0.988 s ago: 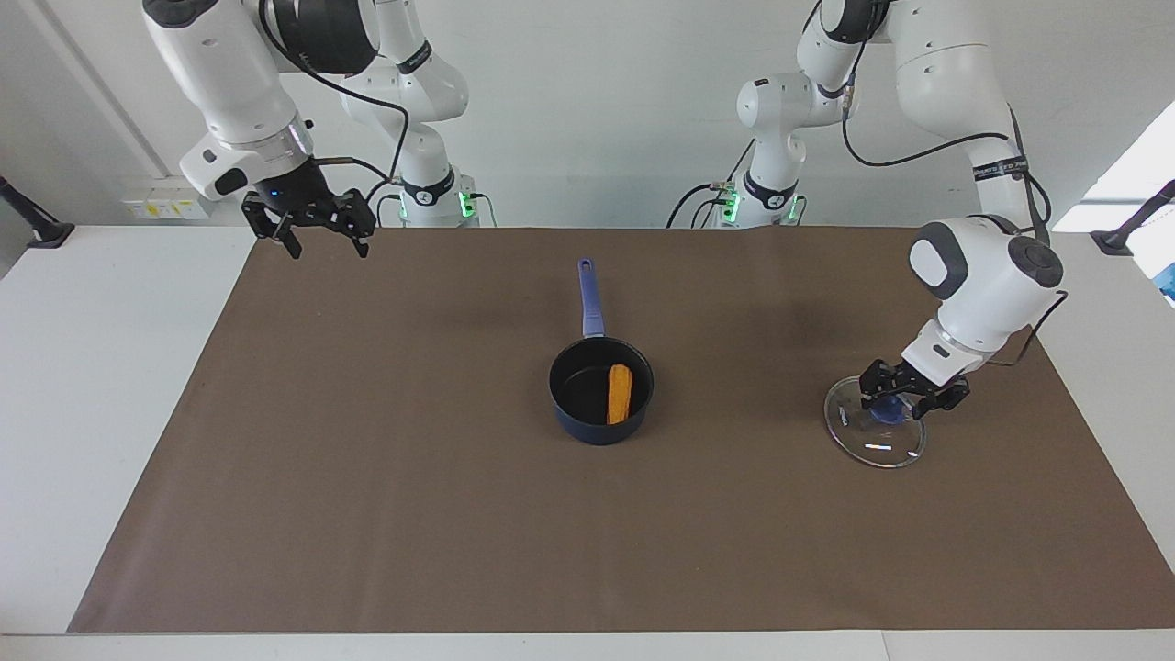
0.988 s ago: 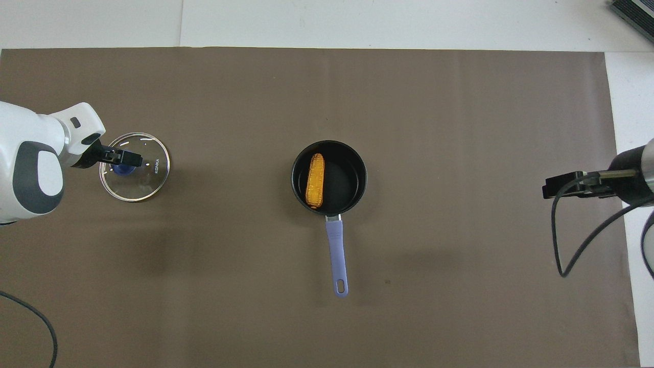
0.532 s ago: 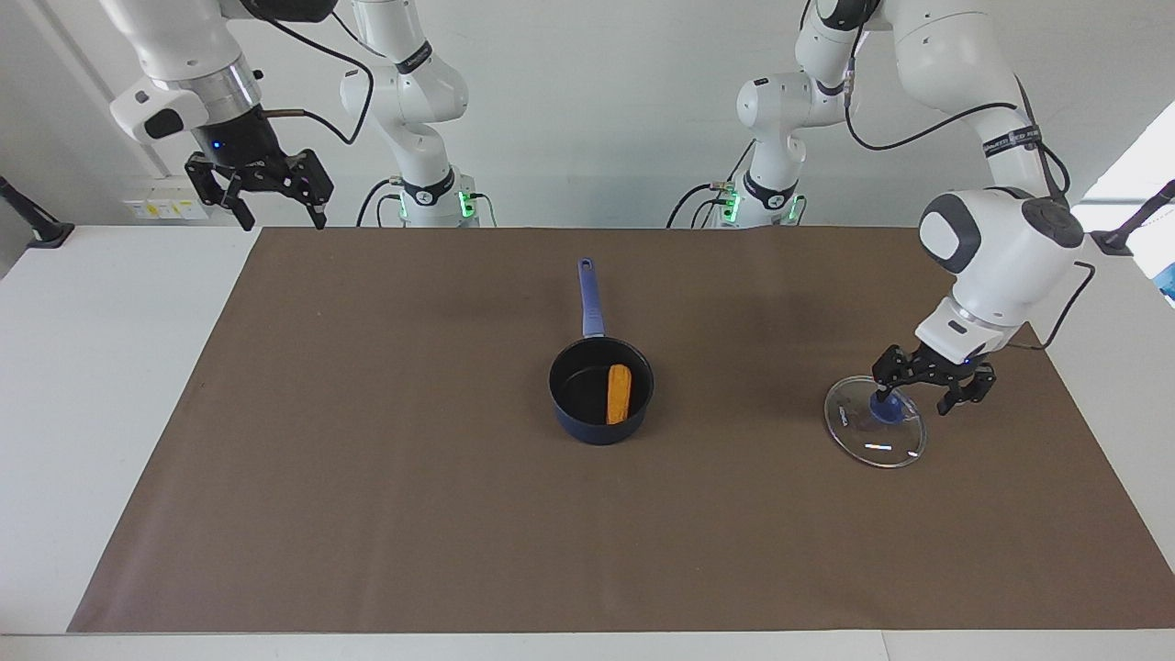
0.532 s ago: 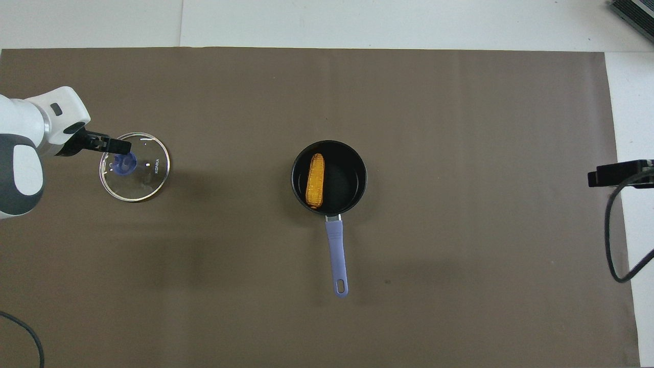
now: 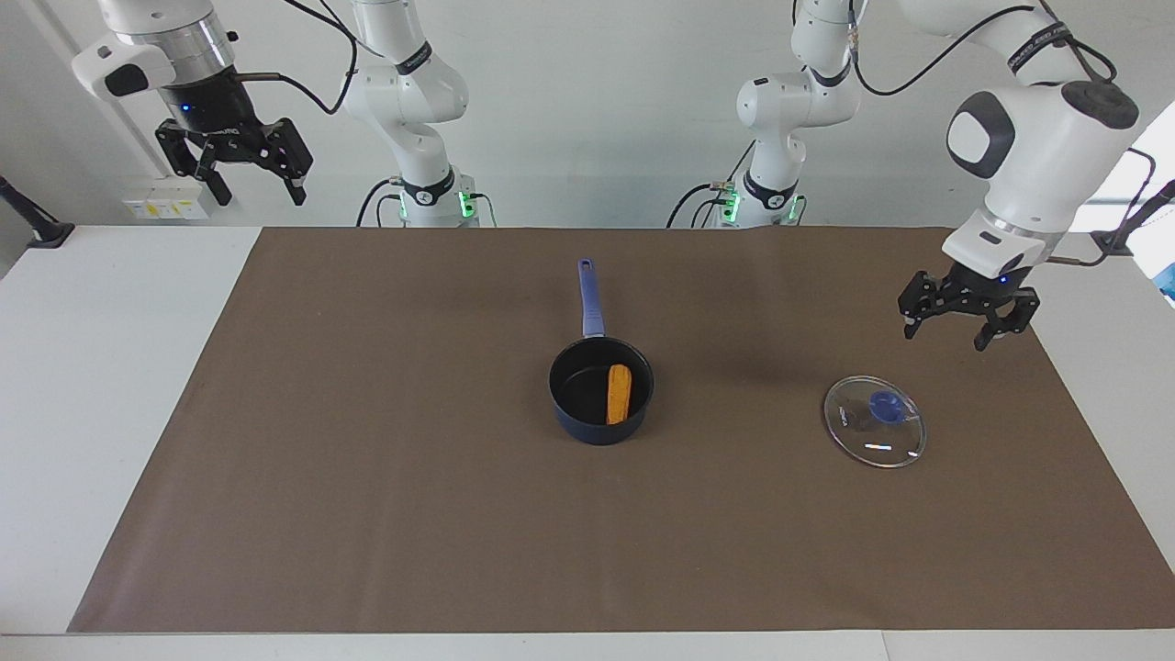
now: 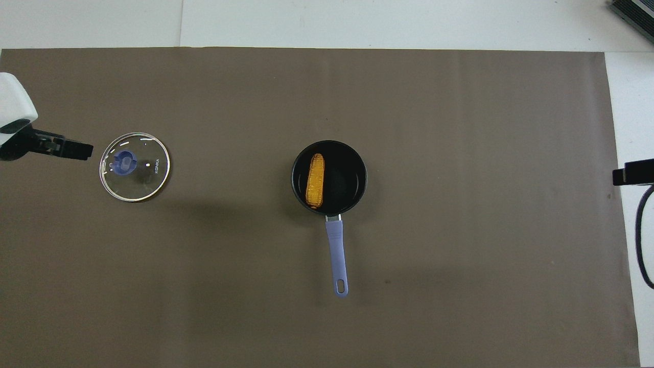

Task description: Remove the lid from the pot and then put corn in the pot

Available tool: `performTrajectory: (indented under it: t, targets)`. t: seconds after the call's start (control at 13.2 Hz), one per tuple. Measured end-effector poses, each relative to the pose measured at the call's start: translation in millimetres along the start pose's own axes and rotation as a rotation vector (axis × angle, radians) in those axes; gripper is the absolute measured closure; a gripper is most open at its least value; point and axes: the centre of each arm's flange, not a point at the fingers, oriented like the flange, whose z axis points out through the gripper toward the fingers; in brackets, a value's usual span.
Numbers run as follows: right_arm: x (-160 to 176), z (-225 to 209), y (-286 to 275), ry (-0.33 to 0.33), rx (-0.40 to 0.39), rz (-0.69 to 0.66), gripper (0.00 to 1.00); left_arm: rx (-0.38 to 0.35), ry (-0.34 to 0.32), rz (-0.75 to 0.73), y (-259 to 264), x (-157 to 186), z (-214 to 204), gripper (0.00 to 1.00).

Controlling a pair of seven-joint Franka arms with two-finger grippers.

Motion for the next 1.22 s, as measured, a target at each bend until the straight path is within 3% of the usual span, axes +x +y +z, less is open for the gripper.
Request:
performTrajectory:
  t: [0.23, 0.68, 1.22]
  targets:
    - [0.1, 0.1, -3.9, 0.000, 0.001, -0.007, 0.00, 0.000, -0.019, -0.005, 6.5, -0.7, -52.5, 0.00]
    - [0.3, 0.2, -9.0, 0.000, 0.003, -0.016, 0.00, -0.015, -0.068, -0.005, 14.8, -6.9, -90.3, 0.00]
    - [0.0, 0.1, 0.1, 0.000, 0.001, 0.002, 0.00, -0.012, -0.068, -0.092, 31.8, -17.1, -134.7, 0.00]
